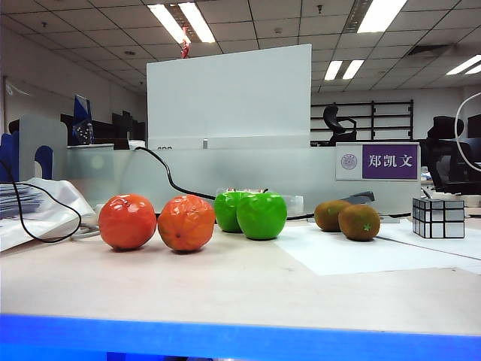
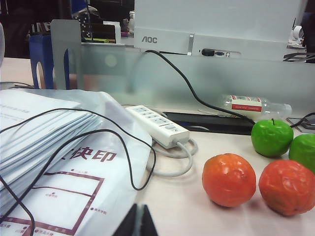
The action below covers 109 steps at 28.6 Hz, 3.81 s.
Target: Put the same fruits together.
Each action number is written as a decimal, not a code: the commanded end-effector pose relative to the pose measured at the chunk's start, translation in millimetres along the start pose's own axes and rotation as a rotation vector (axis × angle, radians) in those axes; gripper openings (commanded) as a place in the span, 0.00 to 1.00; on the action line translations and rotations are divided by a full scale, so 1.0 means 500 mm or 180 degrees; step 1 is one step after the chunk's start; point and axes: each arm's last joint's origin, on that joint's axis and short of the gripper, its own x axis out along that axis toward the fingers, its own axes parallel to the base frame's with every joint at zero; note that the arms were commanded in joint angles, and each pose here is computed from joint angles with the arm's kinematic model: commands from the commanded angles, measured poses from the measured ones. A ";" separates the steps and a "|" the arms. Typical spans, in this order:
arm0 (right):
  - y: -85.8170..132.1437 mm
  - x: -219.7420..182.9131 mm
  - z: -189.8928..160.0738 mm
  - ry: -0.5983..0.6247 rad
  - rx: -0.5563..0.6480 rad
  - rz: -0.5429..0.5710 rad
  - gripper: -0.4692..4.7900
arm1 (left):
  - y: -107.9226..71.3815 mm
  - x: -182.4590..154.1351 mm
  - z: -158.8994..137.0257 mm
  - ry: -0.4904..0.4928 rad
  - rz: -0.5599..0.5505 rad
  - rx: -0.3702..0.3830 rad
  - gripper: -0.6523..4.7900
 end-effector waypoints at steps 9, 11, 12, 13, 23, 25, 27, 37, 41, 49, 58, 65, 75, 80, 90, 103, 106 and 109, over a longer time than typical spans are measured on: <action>0.000 0.000 0.006 -0.0053 0.0004 0.0006 0.13 | 0.000 0.000 0.004 -0.0047 -0.0007 0.0024 0.11; 0.000 0.000 0.005 -0.0052 0.0004 0.0006 0.13 | 0.000 0.000 0.004 -0.0047 -0.0007 0.0024 0.11; 0.000 0.000 0.005 -0.0052 0.0004 0.0006 0.13 | 0.000 0.000 0.004 -0.0049 -0.0005 0.0024 0.11; 0.000 0.000 0.005 -0.0052 0.0004 0.0006 0.13 | 0.000 0.000 0.004 -0.0049 -0.0005 0.0024 0.11; 0.005 -0.001 -0.014 0.0273 -0.0045 0.0267 0.13 | 0.005 -0.001 -0.010 0.0188 0.0216 0.0381 0.11; 0.005 -0.001 -0.014 0.0274 -0.0045 0.0257 0.13 | 0.008 -0.001 -0.010 0.0198 0.0398 0.0392 0.11; 0.005 -0.001 -0.016 0.0293 -0.0046 0.0257 0.13 | 0.009 -0.001 -0.011 0.0199 0.0436 0.0393 0.11; 0.004 0.000 -0.031 0.0377 -0.0052 0.0256 0.13 | 0.008 -0.001 -0.011 0.0200 0.0433 0.0379 0.11; 0.005 0.000 -0.024 0.0267 -0.0043 0.0258 0.13 | 0.009 -0.001 -0.011 0.0200 0.0435 0.0372 0.11; 0.005 0.001 -0.022 0.0228 -0.0037 0.0268 0.13 | 0.010 -0.001 -0.011 0.0195 0.0515 0.0310 0.11; 0.005 0.001 -0.023 0.0240 0.0046 0.0265 0.13 | 0.011 -0.002 -0.011 0.0196 0.0529 0.0313 0.11; 0.005 0.001 -0.023 0.0242 0.0045 0.0265 0.13 | 0.010 -0.001 -0.011 0.0200 0.0488 0.0351 0.11; 0.005 0.001 -0.023 0.0239 0.0045 0.0264 0.13 | 0.008 -0.001 -0.011 0.0195 0.0411 0.0322 0.11; 0.005 0.001 -0.023 0.0243 0.0045 0.0258 0.13 | 0.008 -0.001 -0.011 0.0197 0.0411 0.0321 0.11; 0.005 0.001 -0.023 0.0241 0.0045 0.0254 0.13 | 0.008 -0.001 -0.011 0.0197 0.0411 0.0321 0.11; 0.005 0.001 -0.023 0.0241 0.0045 0.0253 0.13 | 0.008 -0.001 -0.011 0.0197 0.0411 0.0321 0.11; 0.005 0.001 -0.023 0.0241 0.0045 0.0253 0.13 | 0.008 -0.001 -0.011 0.0197 0.0411 0.0321 0.11; 0.005 0.001 -0.023 0.0241 0.0045 0.0253 0.13 | 0.008 -0.001 -0.011 0.0197 0.0411 0.0321 0.11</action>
